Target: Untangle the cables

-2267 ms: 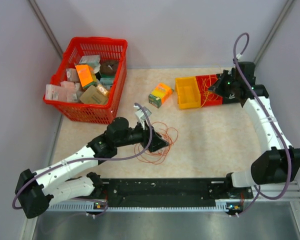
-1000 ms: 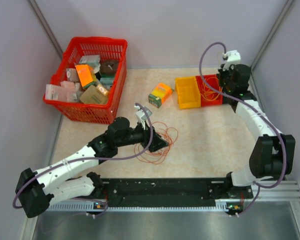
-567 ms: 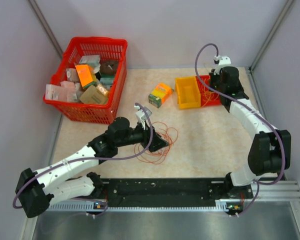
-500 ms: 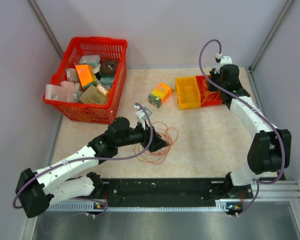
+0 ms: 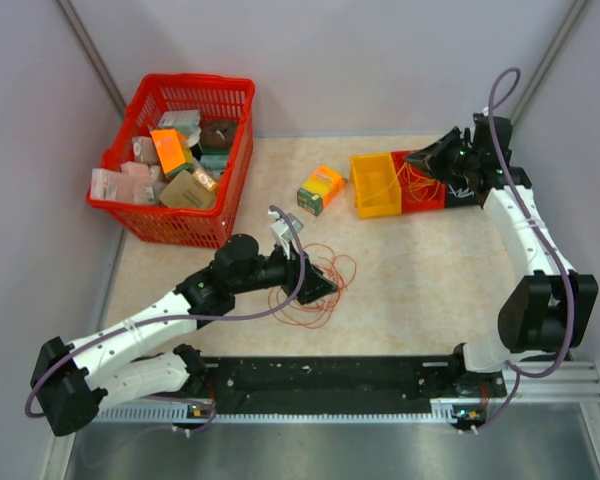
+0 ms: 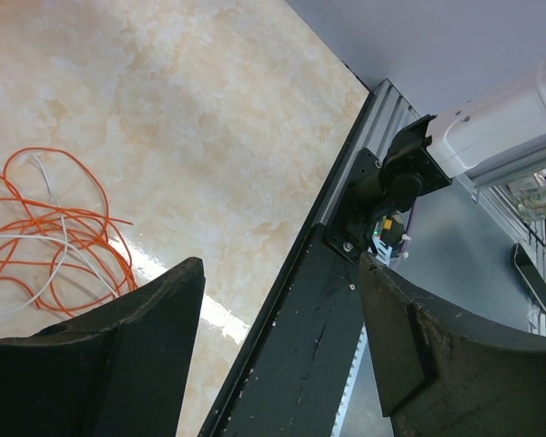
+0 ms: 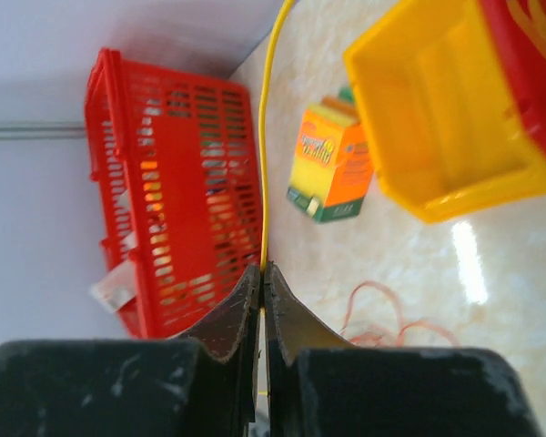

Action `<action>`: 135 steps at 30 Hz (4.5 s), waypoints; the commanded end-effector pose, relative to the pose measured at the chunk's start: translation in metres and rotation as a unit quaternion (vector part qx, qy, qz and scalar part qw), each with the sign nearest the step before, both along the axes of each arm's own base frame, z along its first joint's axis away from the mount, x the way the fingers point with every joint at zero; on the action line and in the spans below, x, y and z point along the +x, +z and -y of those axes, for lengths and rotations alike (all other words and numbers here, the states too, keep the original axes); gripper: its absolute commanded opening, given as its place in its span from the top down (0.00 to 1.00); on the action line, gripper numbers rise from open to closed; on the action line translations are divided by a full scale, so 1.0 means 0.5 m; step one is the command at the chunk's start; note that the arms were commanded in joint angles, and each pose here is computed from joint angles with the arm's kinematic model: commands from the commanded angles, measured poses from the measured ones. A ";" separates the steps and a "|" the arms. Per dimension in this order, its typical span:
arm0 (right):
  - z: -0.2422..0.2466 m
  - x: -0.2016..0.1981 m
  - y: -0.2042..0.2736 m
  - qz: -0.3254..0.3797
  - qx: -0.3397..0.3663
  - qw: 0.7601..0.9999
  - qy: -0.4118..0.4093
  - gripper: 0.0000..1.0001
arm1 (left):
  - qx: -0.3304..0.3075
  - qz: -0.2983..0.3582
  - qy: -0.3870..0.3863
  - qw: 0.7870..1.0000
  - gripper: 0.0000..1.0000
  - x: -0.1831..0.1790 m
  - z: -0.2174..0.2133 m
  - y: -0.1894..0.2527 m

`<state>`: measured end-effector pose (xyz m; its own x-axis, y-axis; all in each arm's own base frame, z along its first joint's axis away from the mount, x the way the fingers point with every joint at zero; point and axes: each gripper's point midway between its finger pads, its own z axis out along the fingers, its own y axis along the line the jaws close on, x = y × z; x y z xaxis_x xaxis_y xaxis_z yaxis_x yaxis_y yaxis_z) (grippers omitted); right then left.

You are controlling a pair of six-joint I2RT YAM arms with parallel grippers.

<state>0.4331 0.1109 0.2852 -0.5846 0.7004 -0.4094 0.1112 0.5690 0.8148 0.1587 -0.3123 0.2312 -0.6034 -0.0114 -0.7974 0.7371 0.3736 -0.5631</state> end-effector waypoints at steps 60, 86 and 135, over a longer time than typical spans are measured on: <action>0.057 0.056 -0.110 0.051 0.239 0.964 0.104 1.00 | -0.205 -0.274 0.224 0.912 0.09 0.447 0.230 0.045; -0.096 -0.293 -0.040 0.113 -0.019 0.954 0.276 0.99 | 0.031 0.056 0.028 0.998 0.45 0.133 0.182 0.088; -0.197 -0.380 0.125 0.284 -0.063 0.858 0.424 0.22 | 0.016 0.096 -0.086 0.992 1.00 -0.002 0.047 0.123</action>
<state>0.2251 0.1932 0.3308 -0.6400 0.0826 -0.7640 -0.6591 0.4520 0.6010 0.1751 -0.3347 0.2755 -0.4875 0.0984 -0.8675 0.8304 0.3594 -0.4259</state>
